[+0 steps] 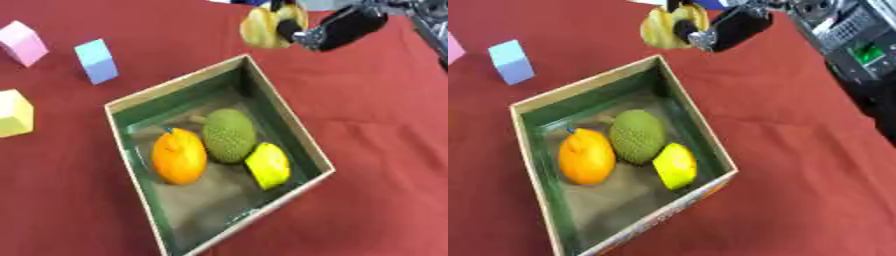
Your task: Pick up objects on the table and place them in the box.
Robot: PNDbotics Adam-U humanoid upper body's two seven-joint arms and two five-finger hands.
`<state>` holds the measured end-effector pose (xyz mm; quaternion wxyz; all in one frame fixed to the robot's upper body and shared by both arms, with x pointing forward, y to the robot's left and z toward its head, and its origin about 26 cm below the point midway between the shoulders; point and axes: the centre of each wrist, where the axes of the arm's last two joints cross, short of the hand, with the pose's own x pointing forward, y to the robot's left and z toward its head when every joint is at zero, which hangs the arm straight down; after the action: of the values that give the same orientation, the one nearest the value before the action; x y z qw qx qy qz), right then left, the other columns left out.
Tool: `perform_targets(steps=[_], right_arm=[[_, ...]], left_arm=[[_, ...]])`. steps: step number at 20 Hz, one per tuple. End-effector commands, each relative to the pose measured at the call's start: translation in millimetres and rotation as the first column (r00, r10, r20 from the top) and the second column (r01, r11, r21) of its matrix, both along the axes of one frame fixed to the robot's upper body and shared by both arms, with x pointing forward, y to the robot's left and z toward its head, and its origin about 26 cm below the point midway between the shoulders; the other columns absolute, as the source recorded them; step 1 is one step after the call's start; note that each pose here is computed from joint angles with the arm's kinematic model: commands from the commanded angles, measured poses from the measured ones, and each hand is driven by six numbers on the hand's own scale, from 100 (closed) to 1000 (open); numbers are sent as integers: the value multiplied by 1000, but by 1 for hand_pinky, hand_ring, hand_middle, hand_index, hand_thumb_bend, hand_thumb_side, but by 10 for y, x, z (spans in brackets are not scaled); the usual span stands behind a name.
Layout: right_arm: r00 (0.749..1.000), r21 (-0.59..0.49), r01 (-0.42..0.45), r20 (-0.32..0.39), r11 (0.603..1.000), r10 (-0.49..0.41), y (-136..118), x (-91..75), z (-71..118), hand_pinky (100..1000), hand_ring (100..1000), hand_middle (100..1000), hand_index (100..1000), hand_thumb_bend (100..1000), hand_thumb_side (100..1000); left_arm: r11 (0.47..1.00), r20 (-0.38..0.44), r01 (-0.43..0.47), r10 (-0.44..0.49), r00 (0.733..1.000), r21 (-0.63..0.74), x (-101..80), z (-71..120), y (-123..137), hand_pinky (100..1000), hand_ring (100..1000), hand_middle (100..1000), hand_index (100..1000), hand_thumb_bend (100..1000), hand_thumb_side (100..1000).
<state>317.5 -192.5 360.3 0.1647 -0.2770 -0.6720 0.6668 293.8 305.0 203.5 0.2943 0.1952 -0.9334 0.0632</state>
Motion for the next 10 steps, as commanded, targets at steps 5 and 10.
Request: perform_targets(steps=[5,10], right_arm=[[994,-45,-113,-14,993,112,183,-314,-42,789,680,474,607,154,100],[992,-98,-119,-61,988,113,270,-292,-216,788,680,475,608,133,100]], left_arm=[[1000,12,-3,3,1000,17,-29,55,25,763,688,656,793,150,624],[1000,7,2,-2,1000,12,-30,39,17,763,687,656,793,149,626]])
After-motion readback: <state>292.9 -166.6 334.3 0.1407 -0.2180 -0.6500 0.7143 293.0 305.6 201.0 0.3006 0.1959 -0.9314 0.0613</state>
